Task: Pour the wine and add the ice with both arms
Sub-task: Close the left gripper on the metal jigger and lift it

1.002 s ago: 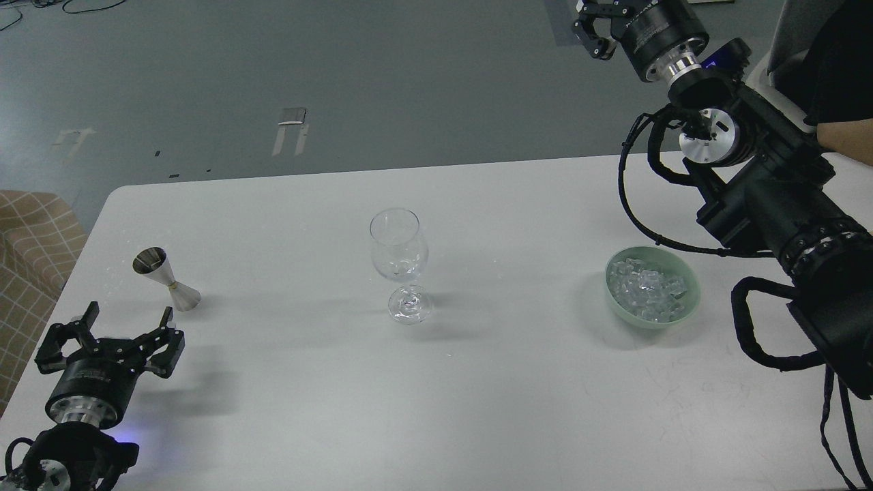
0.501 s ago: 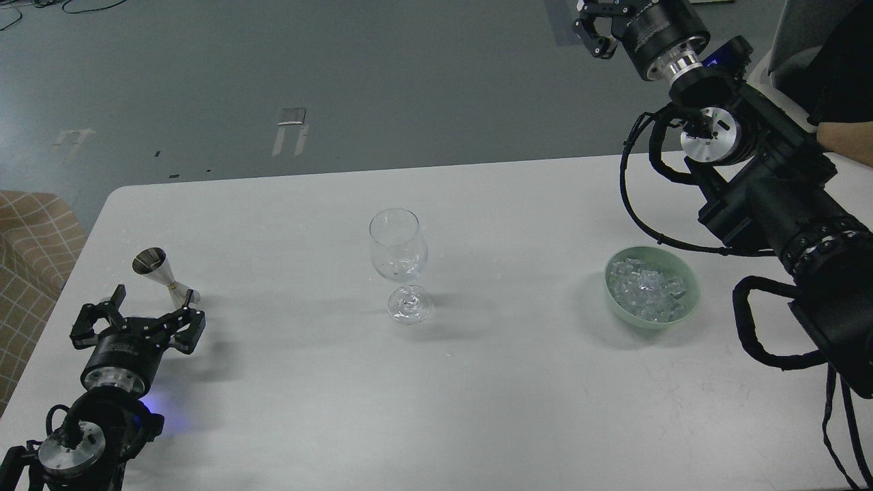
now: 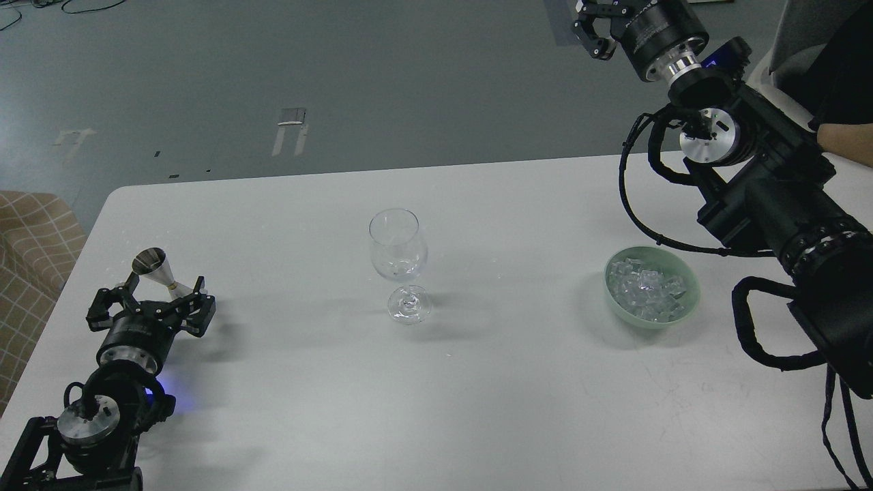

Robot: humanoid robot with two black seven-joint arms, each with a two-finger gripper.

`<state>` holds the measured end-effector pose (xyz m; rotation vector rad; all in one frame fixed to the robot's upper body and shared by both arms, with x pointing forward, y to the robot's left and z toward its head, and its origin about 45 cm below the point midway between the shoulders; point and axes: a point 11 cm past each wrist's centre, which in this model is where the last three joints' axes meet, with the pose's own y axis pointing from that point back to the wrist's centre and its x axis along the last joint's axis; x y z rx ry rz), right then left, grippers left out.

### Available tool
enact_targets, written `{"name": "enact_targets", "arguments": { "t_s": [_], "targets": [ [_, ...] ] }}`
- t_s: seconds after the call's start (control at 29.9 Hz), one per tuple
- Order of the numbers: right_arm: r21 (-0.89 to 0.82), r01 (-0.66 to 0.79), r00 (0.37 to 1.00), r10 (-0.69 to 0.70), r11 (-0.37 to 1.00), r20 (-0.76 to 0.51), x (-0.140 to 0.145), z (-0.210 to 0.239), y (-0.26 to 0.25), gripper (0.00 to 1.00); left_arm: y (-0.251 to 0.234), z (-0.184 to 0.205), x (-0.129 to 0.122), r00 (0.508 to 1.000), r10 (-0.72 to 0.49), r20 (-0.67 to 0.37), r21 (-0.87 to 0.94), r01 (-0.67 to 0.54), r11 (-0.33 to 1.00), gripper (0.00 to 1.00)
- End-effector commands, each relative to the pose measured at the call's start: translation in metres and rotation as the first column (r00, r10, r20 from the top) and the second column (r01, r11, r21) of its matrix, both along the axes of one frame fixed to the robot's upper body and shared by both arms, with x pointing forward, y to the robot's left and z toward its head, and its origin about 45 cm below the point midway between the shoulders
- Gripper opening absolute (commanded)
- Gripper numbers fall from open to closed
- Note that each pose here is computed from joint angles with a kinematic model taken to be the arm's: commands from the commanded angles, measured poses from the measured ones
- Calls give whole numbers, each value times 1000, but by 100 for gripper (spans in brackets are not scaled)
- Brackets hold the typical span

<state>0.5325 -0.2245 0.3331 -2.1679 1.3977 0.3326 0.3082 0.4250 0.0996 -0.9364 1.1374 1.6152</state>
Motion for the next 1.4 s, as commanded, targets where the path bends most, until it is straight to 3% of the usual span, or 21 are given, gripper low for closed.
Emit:
{"name": "enact_targets", "arguments": {
  "t_s": [0.0,0.13,0.27,0.47,0.7,1.07,1.37],
  "targets": [
    [0,1,1000,-1,1000,0,0,0,-1,100,0,-3,2,1000,-3,1,2,3,1000,98],
    [-1,2,1000,-2,1000,1,0,0,-2,100,-5,-9,7,999,-38,-11,19,38,999,93],
    [0,1,1000,-1,1000,0,0,0,-1,100,-10,-7,11,998,-63,4,29,63,998,71],
    [0,1,1000,-1,1000,0,0,0,-1,100,-11,-4,15,997,-72,4,48,72,996,66],
    [2,-1,1000,1,1000,1,0,0,0,100,-8,-12,14,998,-61,-17,41,62,997,50],
    [3,-3,1000,3,1000,4,0,2,2,100,-8,-10,15,998,-60,2,40,59,997,5],
    [3,-4,1000,4,1000,3,0,1,2,100,-9,-8,17,999,-44,14,29,44,999,0]
  ]
}}
